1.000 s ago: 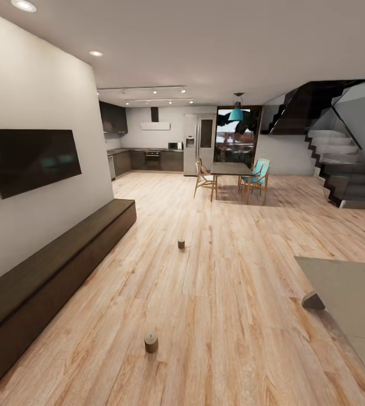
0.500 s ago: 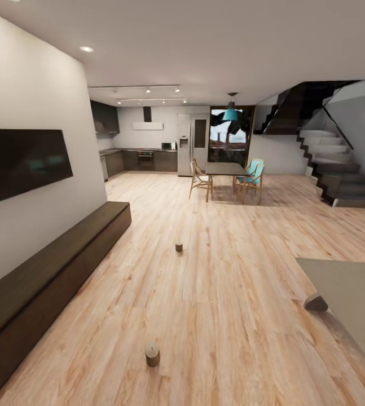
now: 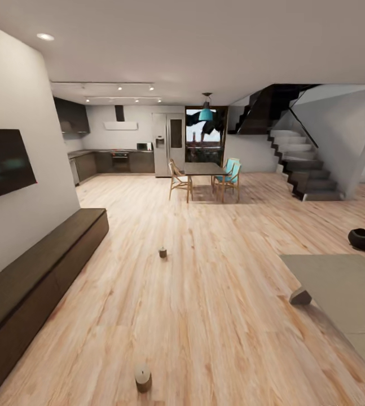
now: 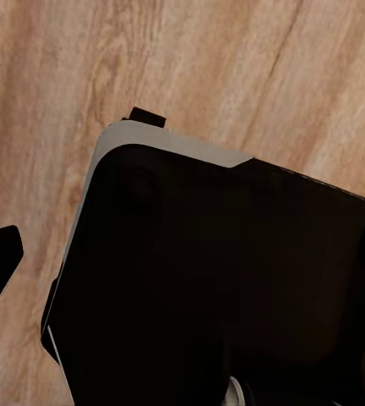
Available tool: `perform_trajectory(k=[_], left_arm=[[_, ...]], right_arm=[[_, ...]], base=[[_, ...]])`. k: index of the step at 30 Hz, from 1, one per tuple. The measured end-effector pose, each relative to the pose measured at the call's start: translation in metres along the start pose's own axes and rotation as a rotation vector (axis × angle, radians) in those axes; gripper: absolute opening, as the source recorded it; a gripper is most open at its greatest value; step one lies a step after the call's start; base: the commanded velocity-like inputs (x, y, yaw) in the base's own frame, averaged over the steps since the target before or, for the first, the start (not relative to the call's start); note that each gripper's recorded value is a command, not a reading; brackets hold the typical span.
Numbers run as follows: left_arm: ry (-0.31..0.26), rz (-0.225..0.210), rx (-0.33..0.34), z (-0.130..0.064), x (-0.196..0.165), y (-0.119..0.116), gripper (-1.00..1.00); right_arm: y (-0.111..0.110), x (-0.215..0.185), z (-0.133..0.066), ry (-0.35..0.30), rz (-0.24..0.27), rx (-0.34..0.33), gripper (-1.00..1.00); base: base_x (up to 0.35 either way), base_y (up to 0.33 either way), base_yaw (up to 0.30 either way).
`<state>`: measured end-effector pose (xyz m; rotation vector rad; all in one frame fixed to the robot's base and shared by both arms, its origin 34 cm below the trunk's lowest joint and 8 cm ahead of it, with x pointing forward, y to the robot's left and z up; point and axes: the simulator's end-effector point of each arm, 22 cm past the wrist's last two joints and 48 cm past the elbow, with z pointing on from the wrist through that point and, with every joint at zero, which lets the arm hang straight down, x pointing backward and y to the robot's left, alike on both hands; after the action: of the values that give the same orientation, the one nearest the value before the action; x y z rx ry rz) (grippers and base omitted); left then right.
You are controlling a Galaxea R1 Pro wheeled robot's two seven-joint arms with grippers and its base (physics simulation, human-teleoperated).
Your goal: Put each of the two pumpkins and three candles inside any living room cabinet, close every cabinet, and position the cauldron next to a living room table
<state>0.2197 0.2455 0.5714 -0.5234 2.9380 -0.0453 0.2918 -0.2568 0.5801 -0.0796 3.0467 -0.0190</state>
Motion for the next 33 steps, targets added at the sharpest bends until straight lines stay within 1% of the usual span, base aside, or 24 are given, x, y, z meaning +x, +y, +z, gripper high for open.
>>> perform_trajectory(k=[7,12,18,21,30,33], left_arm=[[0.001,0.0,-0.001,0.0,0.001,0.0,1.0],[0.001,0.0,-0.001,0.0,0.0,0.0,1.0],[0.0,0.0,-0.002,0.0,0.0,0.0,1.0],[0.0,0.0,-0.002,0.0,0.0,0.0,1.0],[0.0,-0.003,-0.002,0.0,0.0,0.001,1.0],[-0.002,-0.004,-0.002,0.0,0.0,0.001,1.0]], right_arm=[[0.0,0.0,0.0,0.0,0.0,0.0,1.0],[0.0,-0.001,0.0,-0.001,-0.001,0.0,1.0],[0.0,-0.003,0.0,-0.011,-0.001,0.001,1.0],[-0.001,-0.009,0.0,-0.044,-0.003,0.003,1.0],[-0.002,-0.011,0.0,-0.052,-0.004,0.008,1.0],[-0.002,-0.011,0.0,-0.052,-0.004,0.008,1.0]], base=[[0.303,0.049,-0.286],[0.113,0.009,-0.193],[0.052,0.001,-0.029],[0.061,0.0,-0.003],[0.006,0.0,0.0],[0.0,0.0,0.151]])
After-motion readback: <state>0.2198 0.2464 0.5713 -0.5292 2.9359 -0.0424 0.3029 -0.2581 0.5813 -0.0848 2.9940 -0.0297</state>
